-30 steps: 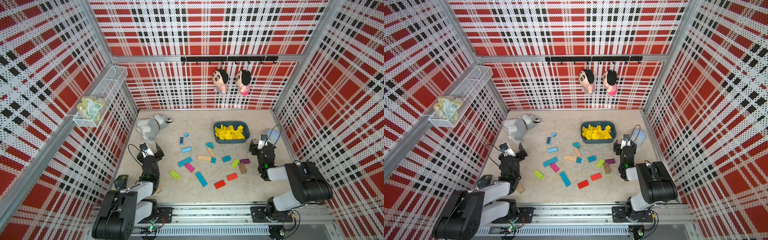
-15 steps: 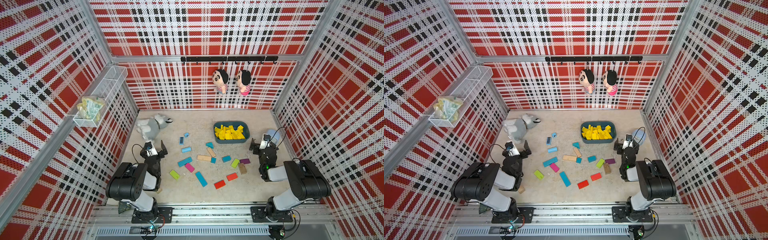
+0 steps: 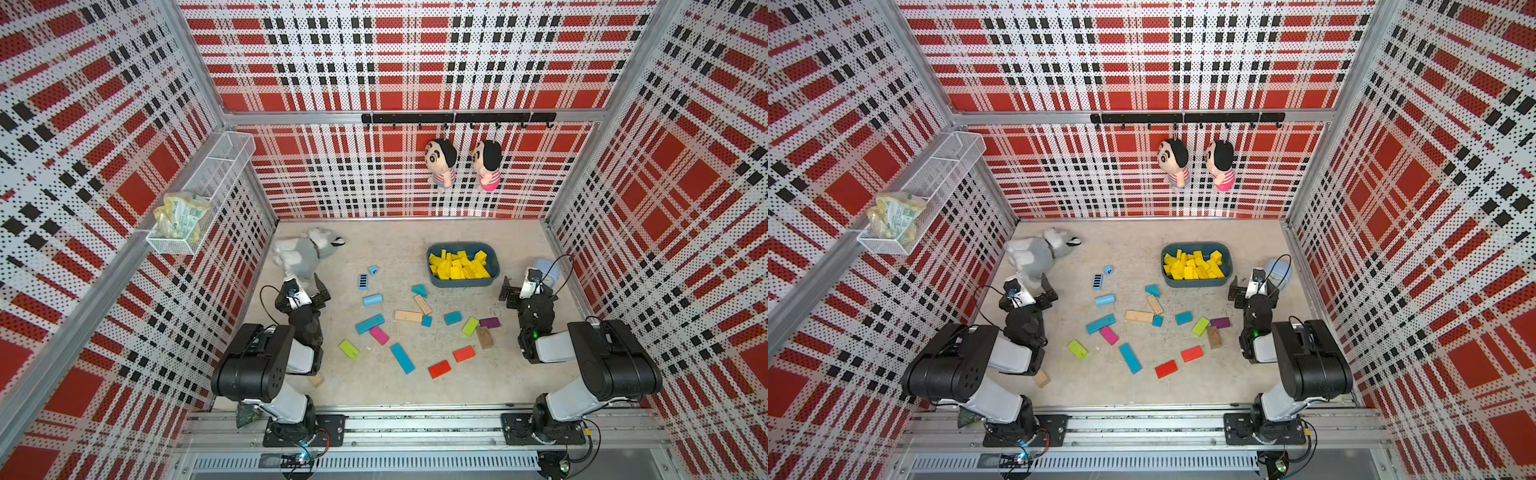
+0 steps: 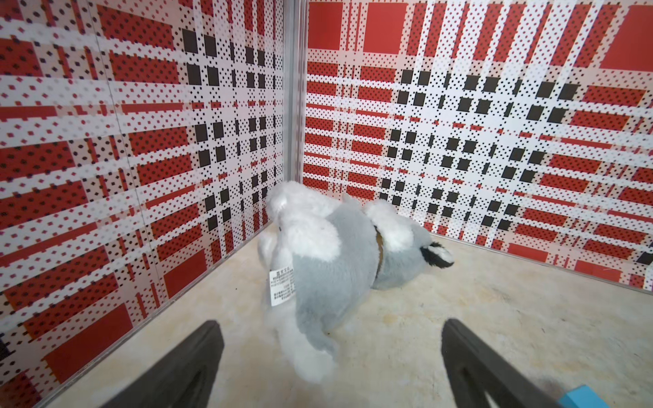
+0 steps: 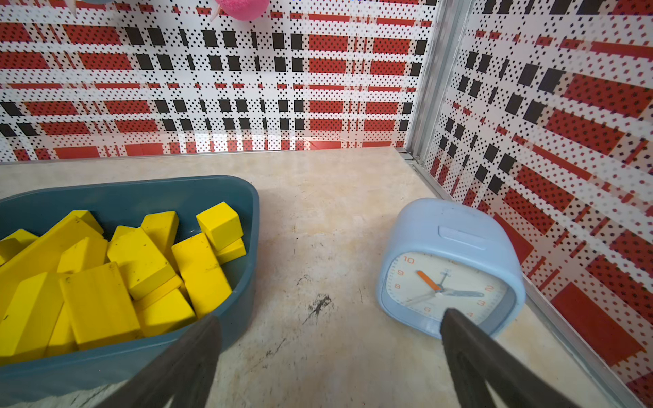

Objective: Pick out the yellow building blocks
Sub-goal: Reset both arms

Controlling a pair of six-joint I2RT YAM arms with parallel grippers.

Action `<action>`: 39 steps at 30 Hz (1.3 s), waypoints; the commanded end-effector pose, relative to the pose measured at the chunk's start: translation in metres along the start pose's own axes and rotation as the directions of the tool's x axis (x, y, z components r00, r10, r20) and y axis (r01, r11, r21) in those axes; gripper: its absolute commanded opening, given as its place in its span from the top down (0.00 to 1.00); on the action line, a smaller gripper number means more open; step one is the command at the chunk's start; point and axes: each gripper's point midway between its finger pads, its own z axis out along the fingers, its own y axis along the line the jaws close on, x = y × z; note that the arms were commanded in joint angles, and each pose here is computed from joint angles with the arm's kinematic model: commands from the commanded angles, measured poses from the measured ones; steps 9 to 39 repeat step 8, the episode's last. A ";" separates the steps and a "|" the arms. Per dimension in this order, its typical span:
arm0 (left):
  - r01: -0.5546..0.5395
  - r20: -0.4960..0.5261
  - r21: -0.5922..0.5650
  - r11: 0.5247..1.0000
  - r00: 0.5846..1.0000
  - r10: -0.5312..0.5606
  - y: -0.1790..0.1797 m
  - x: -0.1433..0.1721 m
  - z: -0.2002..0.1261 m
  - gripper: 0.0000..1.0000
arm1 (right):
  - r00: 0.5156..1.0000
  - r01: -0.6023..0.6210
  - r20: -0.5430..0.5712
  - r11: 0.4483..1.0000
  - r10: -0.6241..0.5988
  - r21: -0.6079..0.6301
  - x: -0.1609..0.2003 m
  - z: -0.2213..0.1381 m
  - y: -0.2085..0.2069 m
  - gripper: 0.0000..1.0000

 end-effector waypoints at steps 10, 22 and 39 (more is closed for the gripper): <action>0.008 -0.005 0.010 1.000 1.000 -0.008 0.000 0.000 0.002 0.02 | 1.000 -0.019 0.023 1.000 0.019 -0.001 -0.006 0.003 -0.001 0.00; 0.008 -0.005 0.010 1.000 1.000 -0.008 0.000 0.000 0.002 0.02 | 1.000 -0.019 0.023 1.000 0.019 -0.001 -0.006 0.003 -0.001 0.00; 0.008 -0.005 0.010 1.000 1.000 -0.008 0.000 0.000 0.002 0.02 | 1.000 -0.019 0.023 1.000 0.019 -0.001 -0.006 0.003 -0.001 0.00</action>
